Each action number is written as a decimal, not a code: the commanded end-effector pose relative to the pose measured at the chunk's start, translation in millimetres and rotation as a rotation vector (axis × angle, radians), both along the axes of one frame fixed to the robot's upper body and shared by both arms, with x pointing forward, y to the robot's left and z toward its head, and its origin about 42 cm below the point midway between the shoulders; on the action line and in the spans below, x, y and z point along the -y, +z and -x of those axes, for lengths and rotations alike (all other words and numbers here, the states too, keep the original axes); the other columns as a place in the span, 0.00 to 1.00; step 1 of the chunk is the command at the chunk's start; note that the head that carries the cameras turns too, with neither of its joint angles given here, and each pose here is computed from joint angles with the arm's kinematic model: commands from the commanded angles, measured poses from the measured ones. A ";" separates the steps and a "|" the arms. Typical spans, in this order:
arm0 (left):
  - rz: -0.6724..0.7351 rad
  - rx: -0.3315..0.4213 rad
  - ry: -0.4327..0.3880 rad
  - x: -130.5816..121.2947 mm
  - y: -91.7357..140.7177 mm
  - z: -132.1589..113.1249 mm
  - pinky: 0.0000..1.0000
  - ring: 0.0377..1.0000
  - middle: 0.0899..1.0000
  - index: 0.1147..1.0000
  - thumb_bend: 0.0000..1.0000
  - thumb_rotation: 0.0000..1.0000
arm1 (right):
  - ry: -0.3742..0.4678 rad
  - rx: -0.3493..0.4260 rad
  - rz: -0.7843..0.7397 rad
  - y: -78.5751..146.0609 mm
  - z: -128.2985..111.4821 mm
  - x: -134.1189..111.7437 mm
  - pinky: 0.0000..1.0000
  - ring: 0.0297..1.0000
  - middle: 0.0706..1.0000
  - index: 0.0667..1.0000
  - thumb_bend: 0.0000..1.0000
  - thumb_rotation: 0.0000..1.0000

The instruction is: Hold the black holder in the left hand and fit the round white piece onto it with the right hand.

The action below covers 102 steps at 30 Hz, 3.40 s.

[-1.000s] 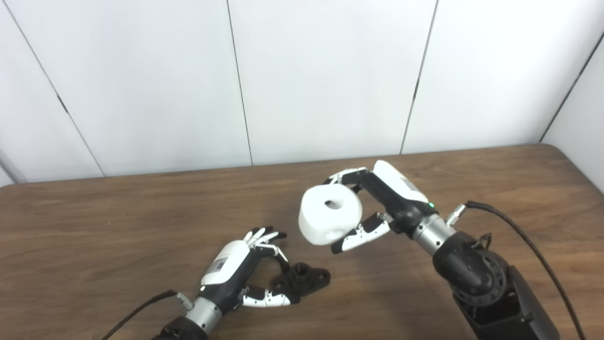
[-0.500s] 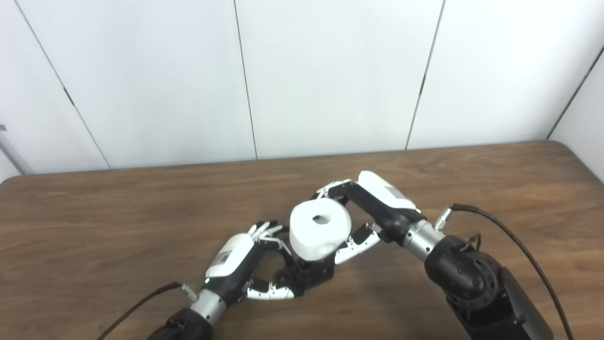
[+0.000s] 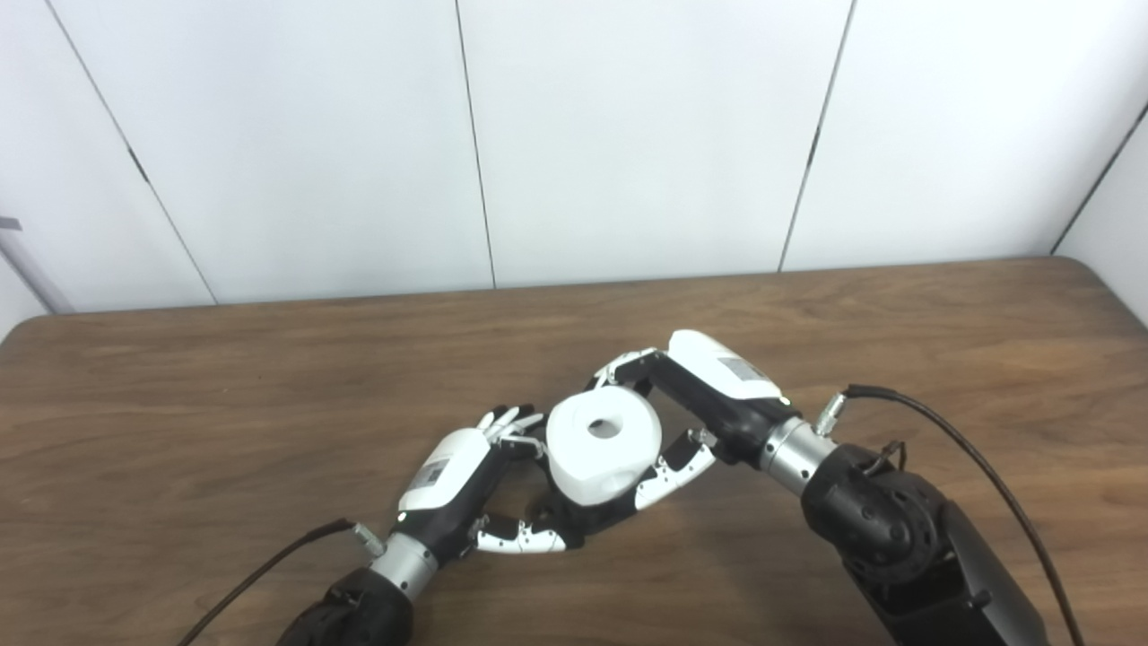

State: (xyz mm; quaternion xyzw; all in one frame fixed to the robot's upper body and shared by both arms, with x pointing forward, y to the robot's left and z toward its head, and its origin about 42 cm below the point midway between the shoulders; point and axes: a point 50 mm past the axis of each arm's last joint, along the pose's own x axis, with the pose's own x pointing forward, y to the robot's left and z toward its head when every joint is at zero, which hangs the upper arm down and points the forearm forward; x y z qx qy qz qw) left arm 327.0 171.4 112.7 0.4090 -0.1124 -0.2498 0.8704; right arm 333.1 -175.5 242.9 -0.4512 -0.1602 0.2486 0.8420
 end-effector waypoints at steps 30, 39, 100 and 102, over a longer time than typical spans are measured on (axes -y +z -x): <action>-0.086 -0.203 -0.020 6.8 -33.2 30.9 1.00 0.99 0.90 0.42 0.52 0.06 | 0.021 -0.016 0.056 -22.8 -17.7 -14.1 0.67 0.72 0.71 0.44 0.52 0.13; -0.092 -0.209 -0.014 3.3 -31.4 31.9 1.00 0.99 0.89 0.42 0.52 0.06 | 0.030 -0.028 0.106 -19.8 -18.1 -7.1 0.65 0.73 0.71 0.44 0.52 0.13; -0.091 -0.224 -0.010 5.4 -25.8 33.9 1.00 0.98 0.89 0.42 0.52 0.06 | 0.036 -0.072 0.157 -11.3 -25.1 2.1 0.68 0.74 0.73 0.45 0.52 0.14; -0.095 -0.220 -0.010 5.3 -25.7 34.0 1.00 0.98 0.89 0.42 0.52 0.06 | 0.042 -0.100 0.198 -8.5 -23.5 4.0 0.69 0.78 0.81 0.72 0.77 0.26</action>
